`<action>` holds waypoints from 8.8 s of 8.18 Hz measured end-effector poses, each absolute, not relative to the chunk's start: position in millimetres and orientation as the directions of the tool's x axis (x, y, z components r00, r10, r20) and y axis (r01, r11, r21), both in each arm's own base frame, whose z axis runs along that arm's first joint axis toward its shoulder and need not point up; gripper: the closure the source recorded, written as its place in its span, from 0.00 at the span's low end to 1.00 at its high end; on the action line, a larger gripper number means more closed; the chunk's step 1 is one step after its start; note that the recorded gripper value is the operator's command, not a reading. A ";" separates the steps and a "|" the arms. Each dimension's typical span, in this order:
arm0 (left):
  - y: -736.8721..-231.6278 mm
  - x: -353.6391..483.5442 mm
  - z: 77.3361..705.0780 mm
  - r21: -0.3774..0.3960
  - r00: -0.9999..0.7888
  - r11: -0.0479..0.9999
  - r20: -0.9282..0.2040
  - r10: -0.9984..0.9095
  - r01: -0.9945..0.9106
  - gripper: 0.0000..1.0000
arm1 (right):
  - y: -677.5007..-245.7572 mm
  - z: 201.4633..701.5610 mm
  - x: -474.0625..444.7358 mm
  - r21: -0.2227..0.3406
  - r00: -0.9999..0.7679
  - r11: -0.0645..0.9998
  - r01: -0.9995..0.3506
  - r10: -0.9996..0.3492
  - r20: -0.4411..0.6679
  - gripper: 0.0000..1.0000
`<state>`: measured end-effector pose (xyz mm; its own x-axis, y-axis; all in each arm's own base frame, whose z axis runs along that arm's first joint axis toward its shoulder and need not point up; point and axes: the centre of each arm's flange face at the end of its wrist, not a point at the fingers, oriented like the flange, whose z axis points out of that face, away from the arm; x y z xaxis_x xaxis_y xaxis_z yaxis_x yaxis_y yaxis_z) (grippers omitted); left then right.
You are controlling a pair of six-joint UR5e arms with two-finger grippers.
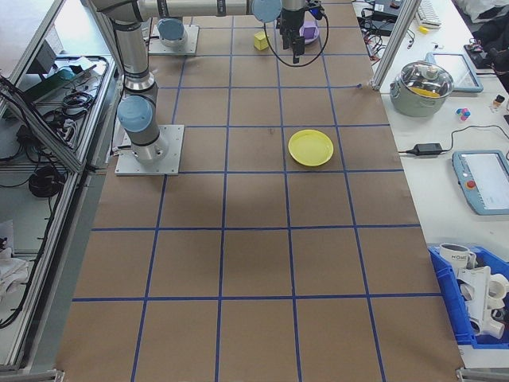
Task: Sort blocks by color into plates
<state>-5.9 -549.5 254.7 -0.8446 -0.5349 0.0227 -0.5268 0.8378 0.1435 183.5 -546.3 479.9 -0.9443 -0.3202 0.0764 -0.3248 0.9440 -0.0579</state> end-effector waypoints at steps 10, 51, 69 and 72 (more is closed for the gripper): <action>-528.6 -15.2 197.3 0.291 -0.845 0.820 0.068 -0.531 -0.492 0.04 | -546.4 479.7 182.9 -0.057 -0.944 0.944 -0.324 -0.319 0.077 0.00; -508.4 -482.2 219.8 0.067 -0.962 0.989 0.232 -0.145 -0.133 0.00 | -546.0 480.8 181.3 -0.057 -0.943 0.943 -0.327 -0.322 0.086 0.00; -500.1 -173.8 557.5 -0.027 -0.992 0.993 -0.057 0.113 0.115 0.00 | -512.0 316.6 189.1 0.063 -0.947 0.950 -0.306 -0.297 -0.119 0.00; -489.5 -148.4 606.9 -0.114 -0.998 0.991 -0.001 0.065 0.065 0.00 | -516.5 258.0 190.2 0.141 -0.948 0.943 -0.303 -0.284 -0.141 0.00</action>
<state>-148.4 -489.5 606.9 -0.9979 0.0651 -0.0014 0.0649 0.9914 -0.1137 190.2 -516.5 258.0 -0.9485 -0.2837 -0.1410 -0.3028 0.9426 0.1405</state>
